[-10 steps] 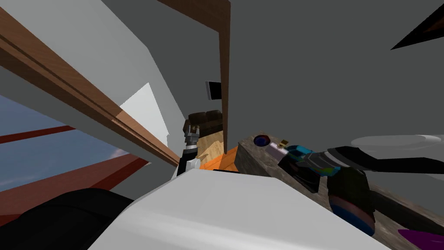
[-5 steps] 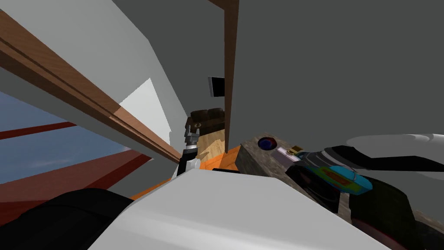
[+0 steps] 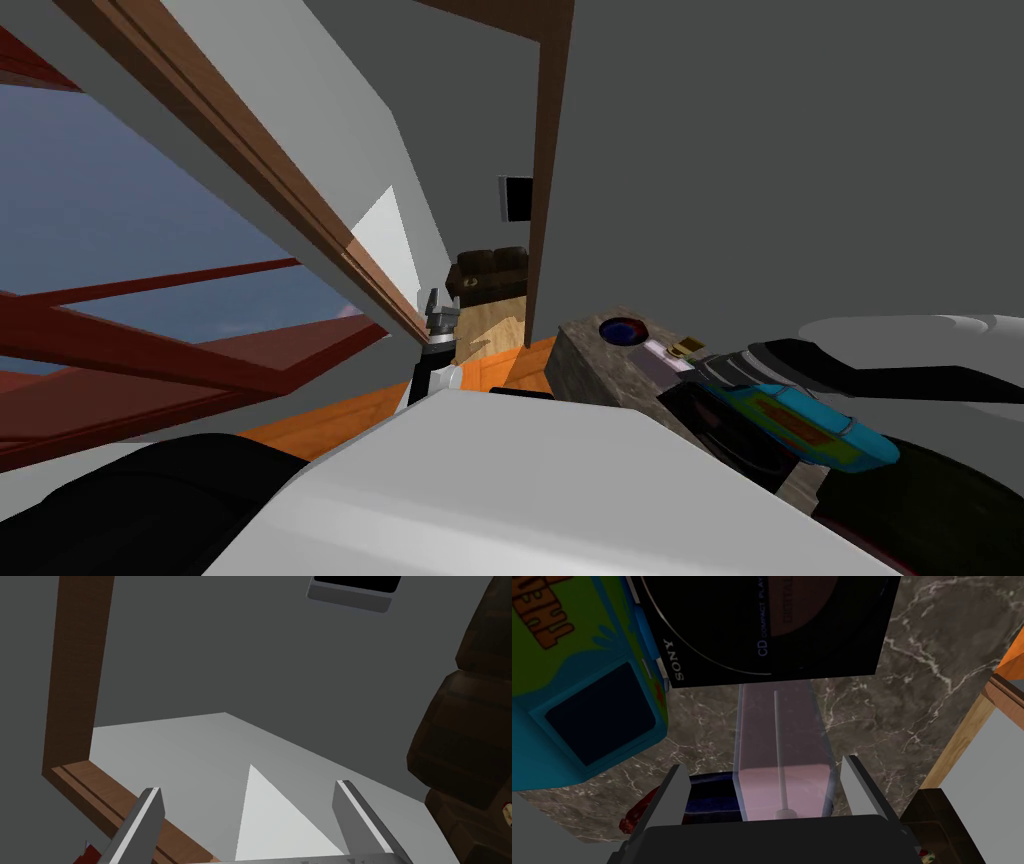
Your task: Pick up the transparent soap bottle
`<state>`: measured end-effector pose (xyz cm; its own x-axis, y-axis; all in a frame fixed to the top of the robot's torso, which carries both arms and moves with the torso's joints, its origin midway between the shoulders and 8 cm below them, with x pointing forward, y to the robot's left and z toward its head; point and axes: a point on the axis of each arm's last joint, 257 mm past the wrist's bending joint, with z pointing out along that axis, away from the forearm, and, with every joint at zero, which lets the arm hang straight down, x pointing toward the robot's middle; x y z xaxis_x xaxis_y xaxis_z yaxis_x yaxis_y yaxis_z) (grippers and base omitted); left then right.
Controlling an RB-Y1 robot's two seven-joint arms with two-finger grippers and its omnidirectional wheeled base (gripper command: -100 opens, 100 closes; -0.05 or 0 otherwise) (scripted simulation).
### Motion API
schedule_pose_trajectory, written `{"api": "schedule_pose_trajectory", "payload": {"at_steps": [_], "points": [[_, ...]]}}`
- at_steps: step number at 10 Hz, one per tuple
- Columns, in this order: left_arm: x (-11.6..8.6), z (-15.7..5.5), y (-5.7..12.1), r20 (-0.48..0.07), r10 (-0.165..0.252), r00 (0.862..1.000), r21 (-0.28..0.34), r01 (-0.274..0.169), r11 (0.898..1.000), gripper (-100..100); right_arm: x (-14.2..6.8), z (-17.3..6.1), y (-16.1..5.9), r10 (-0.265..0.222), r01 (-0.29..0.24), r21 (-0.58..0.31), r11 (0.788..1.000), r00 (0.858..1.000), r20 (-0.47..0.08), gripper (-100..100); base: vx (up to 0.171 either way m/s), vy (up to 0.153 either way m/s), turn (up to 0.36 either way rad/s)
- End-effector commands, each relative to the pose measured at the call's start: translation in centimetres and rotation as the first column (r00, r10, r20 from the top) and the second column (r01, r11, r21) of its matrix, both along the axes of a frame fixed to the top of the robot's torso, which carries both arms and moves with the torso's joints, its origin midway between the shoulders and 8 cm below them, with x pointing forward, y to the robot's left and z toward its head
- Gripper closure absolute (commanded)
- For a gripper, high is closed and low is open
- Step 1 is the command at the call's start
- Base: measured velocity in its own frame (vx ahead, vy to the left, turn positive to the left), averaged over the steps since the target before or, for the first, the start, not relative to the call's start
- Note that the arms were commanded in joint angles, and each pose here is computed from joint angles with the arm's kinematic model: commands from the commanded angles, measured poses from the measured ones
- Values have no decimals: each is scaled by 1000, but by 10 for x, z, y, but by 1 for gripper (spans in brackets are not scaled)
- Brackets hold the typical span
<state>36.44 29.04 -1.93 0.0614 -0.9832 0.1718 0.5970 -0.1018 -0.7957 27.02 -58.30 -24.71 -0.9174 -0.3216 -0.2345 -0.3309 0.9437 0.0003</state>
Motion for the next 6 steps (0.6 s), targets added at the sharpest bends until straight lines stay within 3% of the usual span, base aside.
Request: {"api": "schedule_pose_trajectory", "payload": {"at_steps": [1, 6], "points": [[0, 0, 0, 0, 0, 1000, 0, 0, 1000, 0, 0, -1, -2, -37, 37, 1, 999, 999, 0, -100, -123, -65, 172], [0, 0, 0, 0, 0, 1000, 0, 0, 1000, 0, -2, -8, -9, -164, 164, -2, 986, 986, 6, -100, -135, -49, 257]]}}
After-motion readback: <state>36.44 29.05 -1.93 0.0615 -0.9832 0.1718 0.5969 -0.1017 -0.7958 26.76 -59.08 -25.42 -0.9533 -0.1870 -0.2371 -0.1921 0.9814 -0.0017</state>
